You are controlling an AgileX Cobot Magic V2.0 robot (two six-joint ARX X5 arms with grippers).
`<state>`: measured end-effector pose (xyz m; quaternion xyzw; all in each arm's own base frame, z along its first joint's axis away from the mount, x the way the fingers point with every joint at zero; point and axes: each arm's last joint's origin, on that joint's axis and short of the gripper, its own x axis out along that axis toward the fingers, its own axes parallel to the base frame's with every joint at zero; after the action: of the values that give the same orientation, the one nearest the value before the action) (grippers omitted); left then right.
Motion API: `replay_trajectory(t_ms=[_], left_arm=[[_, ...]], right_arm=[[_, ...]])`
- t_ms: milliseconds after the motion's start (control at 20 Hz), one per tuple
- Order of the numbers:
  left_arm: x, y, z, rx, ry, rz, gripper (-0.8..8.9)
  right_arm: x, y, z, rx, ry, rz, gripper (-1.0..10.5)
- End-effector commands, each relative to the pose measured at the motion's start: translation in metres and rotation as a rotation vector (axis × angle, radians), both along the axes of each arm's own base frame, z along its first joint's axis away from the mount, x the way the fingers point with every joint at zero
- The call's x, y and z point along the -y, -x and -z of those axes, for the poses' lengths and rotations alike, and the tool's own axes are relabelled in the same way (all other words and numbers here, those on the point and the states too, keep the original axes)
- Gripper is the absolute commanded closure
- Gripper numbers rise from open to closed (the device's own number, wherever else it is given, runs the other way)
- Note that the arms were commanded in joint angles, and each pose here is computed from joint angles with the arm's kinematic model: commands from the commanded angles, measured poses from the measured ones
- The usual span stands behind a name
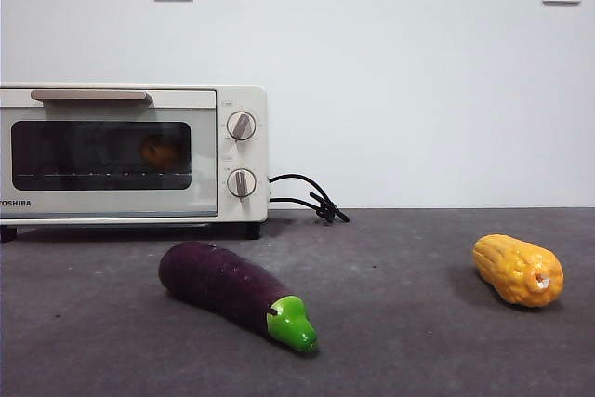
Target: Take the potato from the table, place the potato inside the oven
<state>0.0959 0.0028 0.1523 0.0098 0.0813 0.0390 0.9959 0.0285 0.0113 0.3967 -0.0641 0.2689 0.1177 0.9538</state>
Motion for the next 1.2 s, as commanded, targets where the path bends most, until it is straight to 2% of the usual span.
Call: replay_trajectory(t_ms=[50, 500, 650, 750, 800, 900, 950, 1000, 1050, 1100, 1150, 1200], left_arm=[[0.0, -0.001, 0.003, -0.004, 0.008, -0.003, 8.17], [0.0, -0.001, 0.003, -0.012, 0.008, -0.003, 8.17], [0.0, -0.001, 0.003, -0.011, 0.008, -0.003, 8.18], [0.0, -0.001, 0.003, -0.012, 0.008, -0.003, 8.17], [0.0, -0.001, 0.003, -0.011, 0.008, -0.003, 8.17], [0.0, -0.001, 0.003, -0.012, 0.008, -0.003, 8.17], [0.0, -0.001, 0.003, -0.011, 0.008, -0.003, 8.18], [0.0, -0.001, 0.003, -0.011, 0.008, -0.003, 8.17], [0.0, -0.001, 0.003, -0.011, 0.008, -0.003, 8.17], [0.0, -0.001, 0.003, -0.011, 0.008, -0.003, 8.17], [0.0, -0.001, 0.003, -0.012, 0.008, -0.003, 8.17], [0.0, -0.001, 0.003, -0.011, 0.008, -0.003, 8.18]], right_arm=[[0.0, 0.0, 0.004, -0.019, 0.015, 0.007, 9.5], [0.0, 0.0, 0.004, -0.019, 0.016, 0.007, 9.5], [0.002, 0.0, 0.003, 0.008, 0.058, 0.016, 9.5], [0.004, 0.0, 0.003, 0.036, 0.079, 0.059, 9.5], [0.005, -0.001, 0.003, 0.072, 0.113, 0.12, 9.5], [0.008, -0.005, 0.007, 0.17, 0.225, 0.329, 9.5], [0.011, -0.007, 0.013, 0.232, 0.249, 0.497, 9.5], [0.012, -0.008, 0.02, 0.301, 0.216, 0.658, 9.5], [0.014, -0.008, 0.031, 0.409, 0.074, 0.85, 9.5], [0.015, -0.008, 0.043, 0.491, -0.076, 0.963, 9.5], [0.016, -0.008, 0.06, 0.542, -0.212, 1.034, 9.5], [0.017, -0.007, 0.07, 0.553, -0.258, 1.054, 9.5]])
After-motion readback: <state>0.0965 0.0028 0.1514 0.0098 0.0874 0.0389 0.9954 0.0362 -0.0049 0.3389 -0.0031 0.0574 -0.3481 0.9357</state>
